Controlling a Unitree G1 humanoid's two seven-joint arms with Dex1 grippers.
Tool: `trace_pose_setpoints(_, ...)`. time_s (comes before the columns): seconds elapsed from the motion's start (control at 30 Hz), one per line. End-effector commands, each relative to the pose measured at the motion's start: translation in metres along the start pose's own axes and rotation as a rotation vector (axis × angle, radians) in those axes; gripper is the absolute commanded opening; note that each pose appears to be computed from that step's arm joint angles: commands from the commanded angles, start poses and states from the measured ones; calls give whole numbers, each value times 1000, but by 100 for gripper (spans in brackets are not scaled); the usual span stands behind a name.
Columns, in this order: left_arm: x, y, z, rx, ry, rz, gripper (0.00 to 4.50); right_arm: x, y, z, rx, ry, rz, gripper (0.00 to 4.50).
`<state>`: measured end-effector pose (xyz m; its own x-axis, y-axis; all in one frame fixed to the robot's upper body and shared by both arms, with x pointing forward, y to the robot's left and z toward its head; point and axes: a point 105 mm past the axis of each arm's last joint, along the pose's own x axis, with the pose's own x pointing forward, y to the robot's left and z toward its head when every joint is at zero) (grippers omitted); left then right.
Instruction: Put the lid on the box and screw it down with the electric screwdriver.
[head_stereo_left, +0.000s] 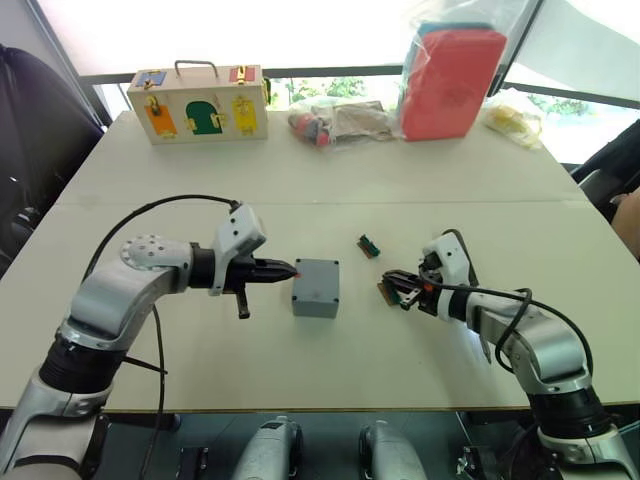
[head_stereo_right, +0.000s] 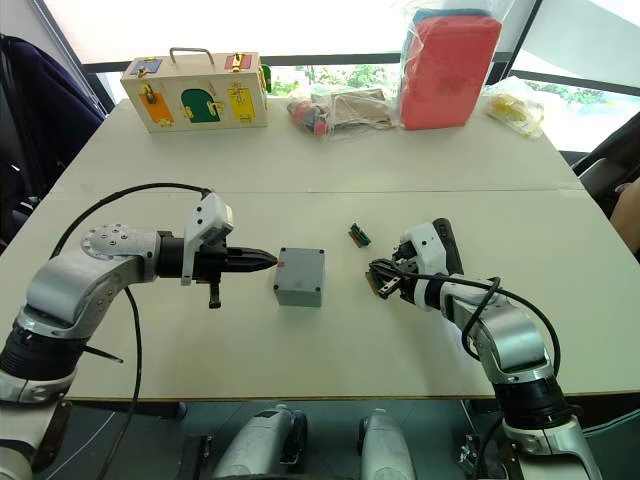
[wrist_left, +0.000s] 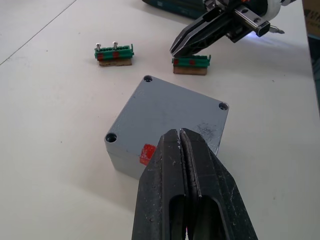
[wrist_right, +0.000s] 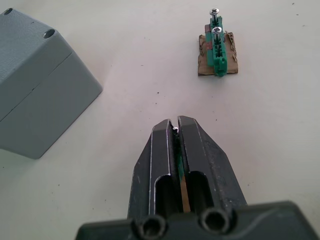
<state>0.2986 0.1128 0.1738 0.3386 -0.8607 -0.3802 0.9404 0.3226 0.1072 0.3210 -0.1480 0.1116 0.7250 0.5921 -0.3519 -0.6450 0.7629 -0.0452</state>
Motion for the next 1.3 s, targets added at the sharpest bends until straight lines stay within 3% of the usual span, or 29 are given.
trace_pose_setpoints(0.03,-8,7,6,25,-14,29,0,-12,-3,36,-51,-100,-7,10)
trace_pose_setpoints(0.23,-12,13,2,-1,-21,45,0,-16,3,58,-74,-149,39,10)
trace_pose_setpoints(0.43,-28,11,-7,-40,14,37,0,-1,41,91,-111,-244,230,10)
trace_pose_setpoints(0.77,-30,5,-12,-57,11,61,0,23,57,79,-131,-211,297,10)
trace_pose_setpoints(1.3,-25,4,-9,-54,7,74,0,36,53,62,-118,-169,275,10)
